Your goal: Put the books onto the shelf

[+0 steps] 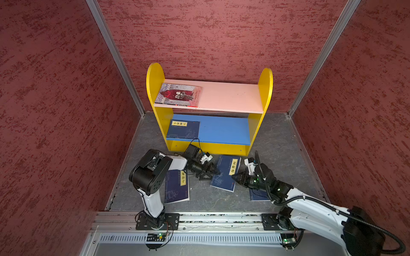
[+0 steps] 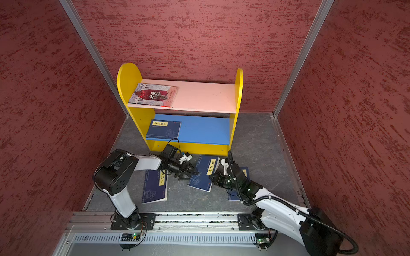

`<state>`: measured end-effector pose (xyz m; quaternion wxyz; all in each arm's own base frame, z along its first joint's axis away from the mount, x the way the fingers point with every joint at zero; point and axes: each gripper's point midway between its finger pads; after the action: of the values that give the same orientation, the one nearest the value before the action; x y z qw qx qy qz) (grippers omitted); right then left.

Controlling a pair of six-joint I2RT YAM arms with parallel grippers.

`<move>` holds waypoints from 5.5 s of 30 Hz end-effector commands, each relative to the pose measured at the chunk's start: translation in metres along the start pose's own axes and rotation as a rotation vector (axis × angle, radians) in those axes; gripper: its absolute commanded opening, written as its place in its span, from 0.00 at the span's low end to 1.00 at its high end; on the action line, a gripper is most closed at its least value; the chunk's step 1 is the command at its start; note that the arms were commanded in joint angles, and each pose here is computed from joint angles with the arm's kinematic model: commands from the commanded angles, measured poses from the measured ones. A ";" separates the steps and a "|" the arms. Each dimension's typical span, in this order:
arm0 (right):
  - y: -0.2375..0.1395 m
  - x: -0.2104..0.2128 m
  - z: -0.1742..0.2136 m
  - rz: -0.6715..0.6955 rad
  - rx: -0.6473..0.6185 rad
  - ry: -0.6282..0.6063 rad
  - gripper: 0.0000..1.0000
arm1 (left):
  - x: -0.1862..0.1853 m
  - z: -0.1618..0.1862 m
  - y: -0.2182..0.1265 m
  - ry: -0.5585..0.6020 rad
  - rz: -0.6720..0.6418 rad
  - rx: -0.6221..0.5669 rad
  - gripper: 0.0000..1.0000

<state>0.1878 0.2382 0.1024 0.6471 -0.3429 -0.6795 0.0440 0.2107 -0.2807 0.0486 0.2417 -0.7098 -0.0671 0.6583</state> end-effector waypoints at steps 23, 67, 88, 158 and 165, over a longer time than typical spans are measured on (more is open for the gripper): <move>0.000 0.048 -0.004 -0.124 0.039 -0.063 0.59 | -0.087 0.005 -0.036 0.246 0.089 -0.052 0.02; 0.000 0.196 -0.034 -0.557 -0.085 0.018 0.76 | -0.161 -0.071 -0.210 0.177 0.028 -0.730 0.00; 0.041 0.246 -0.067 -0.663 -0.153 0.051 0.68 | -0.176 -0.080 -0.203 0.080 0.178 -0.738 0.00; 0.062 0.254 -0.082 -0.614 0.119 -0.034 0.55 | -0.140 -0.089 -0.304 -0.035 0.122 -1.073 0.00; 0.075 0.258 -0.093 -0.645 0.098 0.004 0.45 | -0.133 -0.092 -0.303 -0.061 0.106 -1.068 0.00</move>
<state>0.3115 0.3947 0.2659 0.6632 -0.0964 -0.7377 -0.0819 0.3465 -0.0975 0.2945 -0.1788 -0.7113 -0.3592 0.5771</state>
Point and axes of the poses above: each gripper's point midway between its finger pads, its own y axis out along the fingers, its own x axis along the line the jaws close on, z = x × y, and after that the axes turned 7 degrees about y, right-handed
